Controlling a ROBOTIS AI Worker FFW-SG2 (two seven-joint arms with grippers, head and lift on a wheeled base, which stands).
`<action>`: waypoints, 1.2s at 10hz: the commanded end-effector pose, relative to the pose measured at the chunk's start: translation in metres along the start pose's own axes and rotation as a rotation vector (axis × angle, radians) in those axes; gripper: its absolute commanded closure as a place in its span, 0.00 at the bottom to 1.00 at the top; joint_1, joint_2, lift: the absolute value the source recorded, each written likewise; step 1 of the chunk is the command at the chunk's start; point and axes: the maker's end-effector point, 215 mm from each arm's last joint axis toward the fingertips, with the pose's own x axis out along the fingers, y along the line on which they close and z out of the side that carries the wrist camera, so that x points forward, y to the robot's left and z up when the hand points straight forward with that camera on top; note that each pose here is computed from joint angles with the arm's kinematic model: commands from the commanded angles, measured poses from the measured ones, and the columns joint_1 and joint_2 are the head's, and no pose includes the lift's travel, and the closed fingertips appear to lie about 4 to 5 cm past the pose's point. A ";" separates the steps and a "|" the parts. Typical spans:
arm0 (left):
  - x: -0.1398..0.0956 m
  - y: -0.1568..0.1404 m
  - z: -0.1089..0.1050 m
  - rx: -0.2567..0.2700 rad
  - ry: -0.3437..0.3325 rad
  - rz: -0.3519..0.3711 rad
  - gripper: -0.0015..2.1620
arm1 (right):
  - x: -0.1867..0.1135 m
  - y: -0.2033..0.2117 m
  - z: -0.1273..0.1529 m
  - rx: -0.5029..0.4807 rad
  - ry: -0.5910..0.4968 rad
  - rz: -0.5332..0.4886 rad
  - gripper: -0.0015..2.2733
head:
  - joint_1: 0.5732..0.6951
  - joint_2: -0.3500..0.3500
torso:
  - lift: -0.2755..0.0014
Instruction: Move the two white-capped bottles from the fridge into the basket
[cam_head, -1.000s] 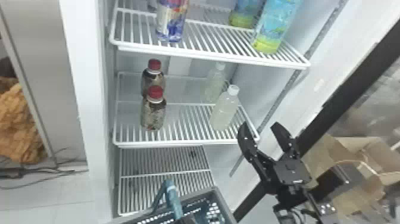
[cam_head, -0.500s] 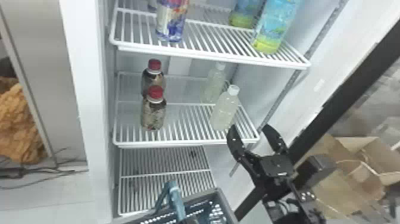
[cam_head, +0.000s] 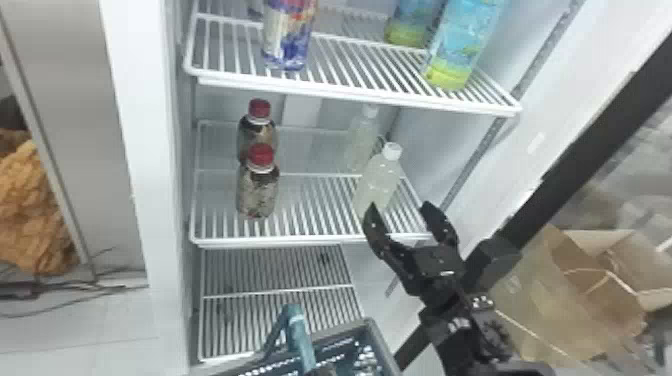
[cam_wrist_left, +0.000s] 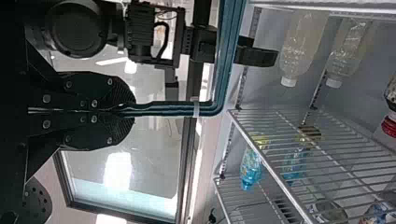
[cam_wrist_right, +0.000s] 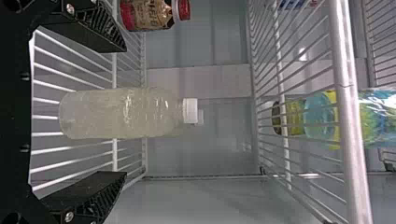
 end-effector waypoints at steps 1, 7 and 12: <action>0.000 0.001 -0.001 -0.001 0.006 0.003 0.52 | 0.015 0.007 -0.002 0.002 -0.003 0.022 0.04 | 1.00 0.00 | 0.06; 0.001 0.001 -0.001 -0.002 0.008 0.001 0.52 | 0.052 0.008 -0.005 -0.007 -0.011 0.033 0.04 | 1.00 0.00 | 0.06; 0.002 0.001 -0.002 -0.005 0.011 0.002 0.52 | 0.085 0.000 -0.011 -0.012 -0.017 0.019 0.04 | 1.00 0.00 | 0.06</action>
